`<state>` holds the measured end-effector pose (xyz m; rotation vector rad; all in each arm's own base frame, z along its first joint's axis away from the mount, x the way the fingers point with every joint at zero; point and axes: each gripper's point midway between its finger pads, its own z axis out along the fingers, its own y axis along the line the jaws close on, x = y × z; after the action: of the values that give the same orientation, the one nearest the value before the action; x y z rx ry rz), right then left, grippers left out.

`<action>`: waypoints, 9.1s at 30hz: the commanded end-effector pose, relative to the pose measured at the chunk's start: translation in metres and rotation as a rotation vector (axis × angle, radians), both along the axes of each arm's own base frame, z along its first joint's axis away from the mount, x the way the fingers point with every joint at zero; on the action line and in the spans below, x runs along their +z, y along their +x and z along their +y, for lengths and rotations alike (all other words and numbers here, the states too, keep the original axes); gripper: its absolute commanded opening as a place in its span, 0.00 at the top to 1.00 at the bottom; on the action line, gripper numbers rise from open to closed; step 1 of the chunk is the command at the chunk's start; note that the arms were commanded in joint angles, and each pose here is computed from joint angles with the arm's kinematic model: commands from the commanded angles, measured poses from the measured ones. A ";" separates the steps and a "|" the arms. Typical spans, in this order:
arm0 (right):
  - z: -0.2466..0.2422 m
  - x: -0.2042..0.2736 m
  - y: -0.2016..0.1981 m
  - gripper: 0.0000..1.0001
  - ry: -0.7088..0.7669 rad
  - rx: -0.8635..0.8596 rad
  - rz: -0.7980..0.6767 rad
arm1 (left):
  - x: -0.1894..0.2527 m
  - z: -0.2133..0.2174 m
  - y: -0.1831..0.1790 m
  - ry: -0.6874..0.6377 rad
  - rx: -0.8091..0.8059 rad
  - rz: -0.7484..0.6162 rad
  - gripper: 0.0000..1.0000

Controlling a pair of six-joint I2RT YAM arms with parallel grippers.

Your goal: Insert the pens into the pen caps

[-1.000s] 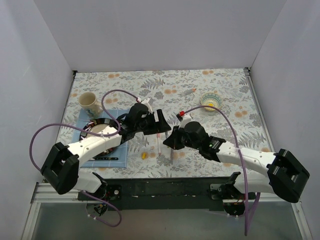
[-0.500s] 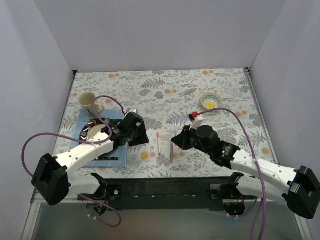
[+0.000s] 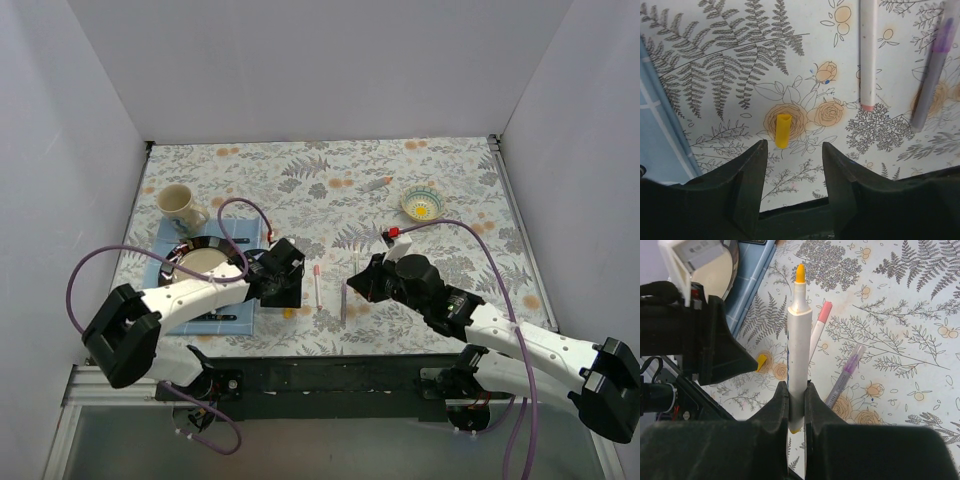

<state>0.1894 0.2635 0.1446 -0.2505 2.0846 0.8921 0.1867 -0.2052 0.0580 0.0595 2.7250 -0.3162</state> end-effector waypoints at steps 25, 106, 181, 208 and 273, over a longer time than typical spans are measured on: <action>-0.022 0.024 0.002 0.99 0.043 -0.069 -0.092 | -0.026 -0.015 0.001 0.150 -0.331 0.046 0.74; -0.075 0.073 -0.004 0.99 0.161 -0.246 -0.176 | 0.165 -0.009 0.092 -0.574 0.764 -0.206 0.08; -0.072 0.067 -0.011 0.99 0.181 -0.212 -0.159 | -0.044 -0.008 0.072 -0.187 1.380 0.353 0.79; 0.036 0.047 -0.078 0.99 0.318 0.507 -0.132 | 0.170 -0.085 0.082 -0.890 0.246 -0.273 1.00; 0.055 0.054 -0.054 0.99 0.337 0.421 -0.075 | 0.184 -0.097 0.039 -0.987 -0.157 -0.431 1.00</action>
<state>0.1329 0.3103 0.1662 -0.5329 1.9132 1.3927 0.2188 -0.3023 0.2303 0.0379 1.9283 -1.4849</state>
